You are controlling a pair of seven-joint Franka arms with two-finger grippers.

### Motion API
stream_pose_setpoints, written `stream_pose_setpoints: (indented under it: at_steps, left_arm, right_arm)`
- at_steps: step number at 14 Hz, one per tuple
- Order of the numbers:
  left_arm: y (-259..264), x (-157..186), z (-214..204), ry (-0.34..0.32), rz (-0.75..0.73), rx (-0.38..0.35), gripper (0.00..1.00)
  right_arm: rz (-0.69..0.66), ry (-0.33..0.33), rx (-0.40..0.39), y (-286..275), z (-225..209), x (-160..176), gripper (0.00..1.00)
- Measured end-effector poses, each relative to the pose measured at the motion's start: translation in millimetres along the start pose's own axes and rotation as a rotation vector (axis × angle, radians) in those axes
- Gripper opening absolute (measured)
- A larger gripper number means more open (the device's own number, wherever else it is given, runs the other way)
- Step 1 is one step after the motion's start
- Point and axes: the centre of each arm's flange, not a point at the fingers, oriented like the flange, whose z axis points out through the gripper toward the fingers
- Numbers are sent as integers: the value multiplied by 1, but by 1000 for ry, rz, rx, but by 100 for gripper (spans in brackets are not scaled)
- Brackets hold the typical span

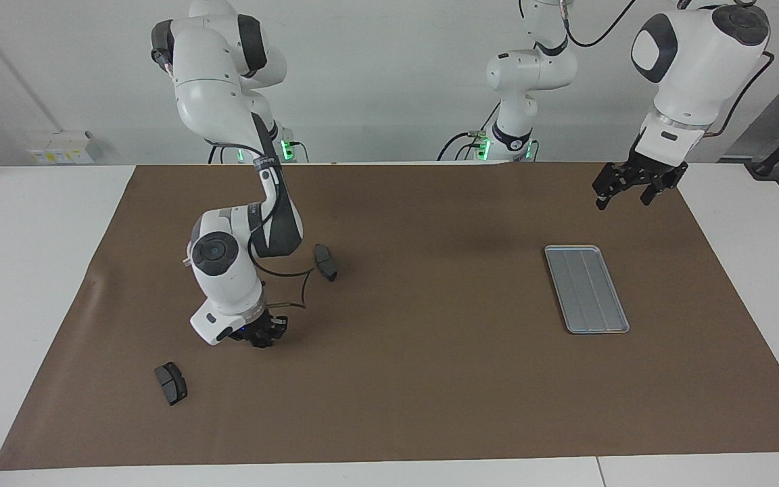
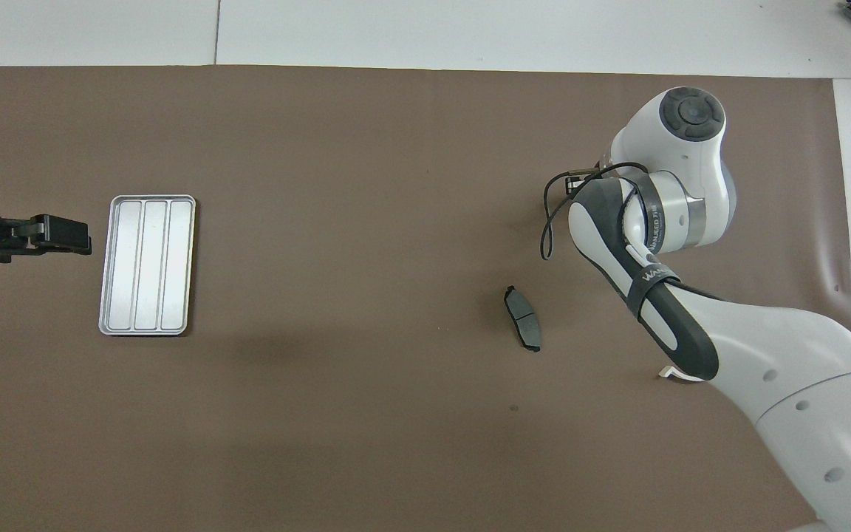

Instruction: Pick bearing gear from pile to tray

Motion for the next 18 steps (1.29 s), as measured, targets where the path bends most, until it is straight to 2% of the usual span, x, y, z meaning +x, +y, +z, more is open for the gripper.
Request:
stream_pose_setpoints:
  at_steps: [6,9,13,16,18]
  left_arm:
    - [0,0,0,0,0,0,100]
    - [0,0,0,0,0,0,100]
    - [0,0,0,0,0,0,100]
    - [0,0,0,0,0,0,100]
    - [0,0,0,0,0,0,100]
  right_arm:
    - [8,3,1,0,-3,0,24]
    - [107,41,30,-18,-36,0,24]
    - [251,55,121,-103,-99,-23,24]
    - [337,40,167,-179,-113,-48,24]
    - [380,57,155,-233,-109,-72,24]
